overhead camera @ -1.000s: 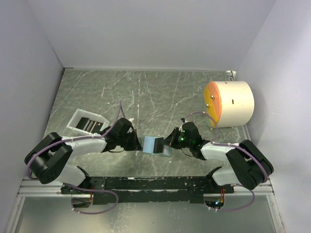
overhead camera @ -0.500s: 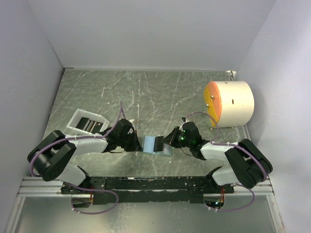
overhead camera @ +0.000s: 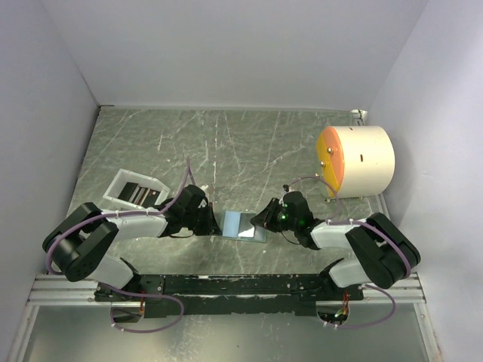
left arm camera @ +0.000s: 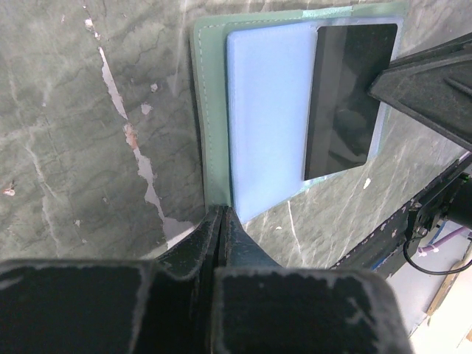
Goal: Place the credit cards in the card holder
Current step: Insert the credit card into the card holder.
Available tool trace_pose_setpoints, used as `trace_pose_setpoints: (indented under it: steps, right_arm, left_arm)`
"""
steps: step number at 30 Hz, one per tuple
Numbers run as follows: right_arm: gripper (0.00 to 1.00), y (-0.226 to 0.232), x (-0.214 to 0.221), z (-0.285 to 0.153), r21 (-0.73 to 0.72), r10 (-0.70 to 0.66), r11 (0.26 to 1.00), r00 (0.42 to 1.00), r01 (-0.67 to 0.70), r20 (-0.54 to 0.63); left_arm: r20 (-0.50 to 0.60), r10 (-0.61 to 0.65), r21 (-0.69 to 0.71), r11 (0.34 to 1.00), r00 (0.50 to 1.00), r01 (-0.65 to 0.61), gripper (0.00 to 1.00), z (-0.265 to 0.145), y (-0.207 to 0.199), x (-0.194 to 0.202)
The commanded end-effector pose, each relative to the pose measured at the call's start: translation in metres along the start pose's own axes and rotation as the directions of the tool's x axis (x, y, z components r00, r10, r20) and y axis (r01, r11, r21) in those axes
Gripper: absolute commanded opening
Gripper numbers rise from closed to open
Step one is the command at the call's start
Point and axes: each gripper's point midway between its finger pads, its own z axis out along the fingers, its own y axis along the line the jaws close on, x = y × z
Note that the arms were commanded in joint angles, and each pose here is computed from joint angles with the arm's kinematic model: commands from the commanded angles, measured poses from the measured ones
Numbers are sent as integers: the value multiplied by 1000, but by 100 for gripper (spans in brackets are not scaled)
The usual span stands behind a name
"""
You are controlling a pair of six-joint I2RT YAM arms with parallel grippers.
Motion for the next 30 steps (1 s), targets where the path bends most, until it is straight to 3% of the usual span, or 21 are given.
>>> trace_pose_setpoints:
  steps: [1,6,20,30]
  right_arm:
    - [20,-14,5,-4,41,-2,999,1000,2,-3]
    - [21,-16,7,-6,55,-20,998,1000,21,-14]
    - [1,-15,8,-3,42,-27,999,999,28,-21]
    - [0,-7,-5,1,18,-23,1000,999,22,35]
  left_arm:
    - [-22,6,-41,999,1000,-7,7,2,12,10]
    - [-28,3,-44,999,1000,-4,7,3,13,11]
    - [-30,2,-43,999,1000,-3,7,3,13,12]
    - [-31,-3,-39,999,1000,1,7,2,12,14]
